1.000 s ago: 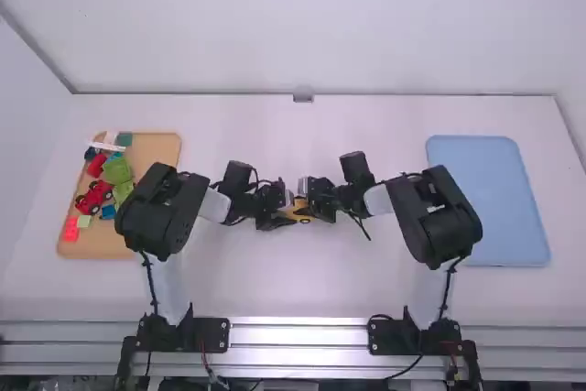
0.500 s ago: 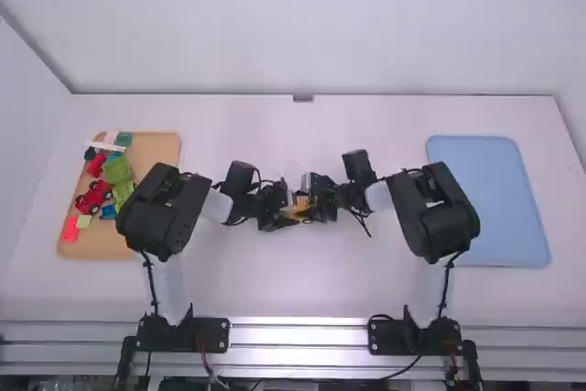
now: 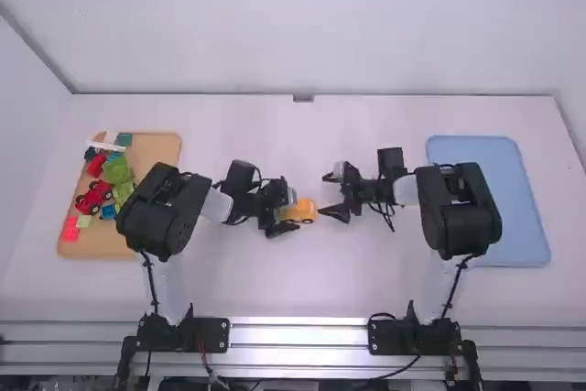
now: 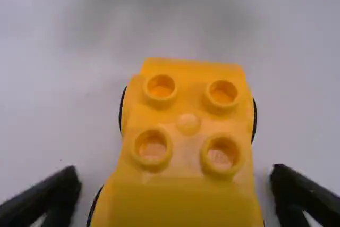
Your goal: Assemble lego blocks to make yellow taxi
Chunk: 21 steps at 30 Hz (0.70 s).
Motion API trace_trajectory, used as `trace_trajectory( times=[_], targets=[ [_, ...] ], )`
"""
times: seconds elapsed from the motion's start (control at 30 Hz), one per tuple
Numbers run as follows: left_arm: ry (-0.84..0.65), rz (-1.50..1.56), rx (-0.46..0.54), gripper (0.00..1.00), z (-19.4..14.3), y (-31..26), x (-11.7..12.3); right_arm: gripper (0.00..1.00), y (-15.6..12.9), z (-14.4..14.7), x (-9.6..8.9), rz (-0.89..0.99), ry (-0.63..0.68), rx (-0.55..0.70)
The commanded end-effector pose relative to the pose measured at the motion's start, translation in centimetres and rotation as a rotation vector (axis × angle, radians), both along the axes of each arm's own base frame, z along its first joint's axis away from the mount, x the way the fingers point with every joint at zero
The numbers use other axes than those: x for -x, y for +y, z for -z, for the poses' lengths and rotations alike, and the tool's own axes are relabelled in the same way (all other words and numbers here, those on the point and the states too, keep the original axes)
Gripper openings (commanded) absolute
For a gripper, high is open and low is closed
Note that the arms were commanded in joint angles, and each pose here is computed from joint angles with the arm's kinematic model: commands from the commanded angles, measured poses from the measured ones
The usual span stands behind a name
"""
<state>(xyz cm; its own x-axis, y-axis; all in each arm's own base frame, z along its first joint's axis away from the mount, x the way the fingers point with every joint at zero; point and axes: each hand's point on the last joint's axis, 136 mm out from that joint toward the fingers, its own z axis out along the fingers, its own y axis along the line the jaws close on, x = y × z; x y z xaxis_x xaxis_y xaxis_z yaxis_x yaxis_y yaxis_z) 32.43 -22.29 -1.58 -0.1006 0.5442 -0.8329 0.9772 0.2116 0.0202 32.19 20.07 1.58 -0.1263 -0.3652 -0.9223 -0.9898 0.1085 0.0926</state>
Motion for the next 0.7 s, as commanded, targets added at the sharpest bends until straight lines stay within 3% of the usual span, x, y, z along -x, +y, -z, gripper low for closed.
trace_trajectory(
  times=[0.0,0.2,0.43,0.67],
  targets=[
    [0.025,-0.040,-0.032,0.99,-0.2,0.2,-0.7,0.99,-0.5,1.7,0.7,0.020,-0.031,0.099],
    [0.082,-0.086,-0.126,0.99,-3.5,1.2,-1.2,0.99,1.6,3.6,1.1,0.043,-0.019,0.142],
    [0.053,-0.166,-0.243,0.99,-9.8,3.4,-1.0,0.99,5.4,3.6,1.4,-0.035,-0.124,0.170],
    [-0.060,-0.187,-0.210,0.99,-14.5,4.2,1.0,0.99,7.2,3.9,1.4,-0.055,-0.155,0.224]
  ],
)
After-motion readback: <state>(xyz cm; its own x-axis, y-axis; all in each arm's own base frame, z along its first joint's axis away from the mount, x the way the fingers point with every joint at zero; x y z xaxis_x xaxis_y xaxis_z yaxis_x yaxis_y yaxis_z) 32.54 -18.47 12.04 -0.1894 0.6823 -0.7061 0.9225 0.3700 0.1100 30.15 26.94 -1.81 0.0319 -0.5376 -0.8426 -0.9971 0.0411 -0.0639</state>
